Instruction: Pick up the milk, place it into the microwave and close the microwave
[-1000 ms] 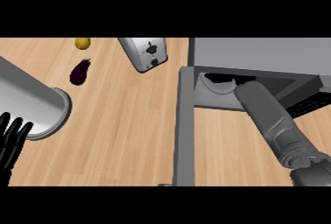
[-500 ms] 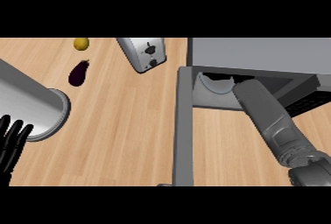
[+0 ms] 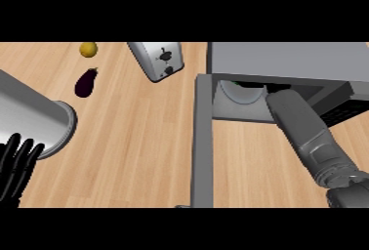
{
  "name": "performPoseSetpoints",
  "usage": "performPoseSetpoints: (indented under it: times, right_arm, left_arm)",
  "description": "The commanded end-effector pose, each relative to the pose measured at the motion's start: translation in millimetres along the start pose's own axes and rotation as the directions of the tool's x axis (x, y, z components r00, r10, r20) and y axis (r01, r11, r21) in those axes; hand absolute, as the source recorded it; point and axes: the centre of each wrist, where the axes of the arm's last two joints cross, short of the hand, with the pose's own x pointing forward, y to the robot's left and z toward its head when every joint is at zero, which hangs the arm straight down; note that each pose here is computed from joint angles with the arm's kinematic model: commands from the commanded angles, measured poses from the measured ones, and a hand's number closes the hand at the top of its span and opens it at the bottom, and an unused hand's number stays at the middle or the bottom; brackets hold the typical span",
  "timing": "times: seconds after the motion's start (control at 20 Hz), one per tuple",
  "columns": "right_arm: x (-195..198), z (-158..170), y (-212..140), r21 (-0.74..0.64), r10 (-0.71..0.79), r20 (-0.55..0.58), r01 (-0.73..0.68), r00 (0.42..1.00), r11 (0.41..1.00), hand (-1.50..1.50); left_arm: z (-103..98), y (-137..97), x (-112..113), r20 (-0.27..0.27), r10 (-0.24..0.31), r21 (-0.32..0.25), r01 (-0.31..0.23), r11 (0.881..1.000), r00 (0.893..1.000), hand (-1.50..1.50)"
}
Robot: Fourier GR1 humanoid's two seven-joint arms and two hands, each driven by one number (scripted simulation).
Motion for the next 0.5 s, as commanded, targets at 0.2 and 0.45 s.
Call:
performPoseSetpoints:
  times: [0.2,0.45]
  right_arm:
    - [-23,-8,-29,-0.074,-0.003,-0.004,0.003,1.000,0.997,-1.50]
    - [-13,-21,-36,-0.018,-0.138,0.008,0.138,0.990,0.990,-1.50]
  left_arm:
    - [9,-5,-3,-0.013,0.005,0.025,-0.005,1.000,1.000,-1.50]
    - [4,11,1,-0.008,-0.011,0.005,0.011,1.000,1.000,-1.50]
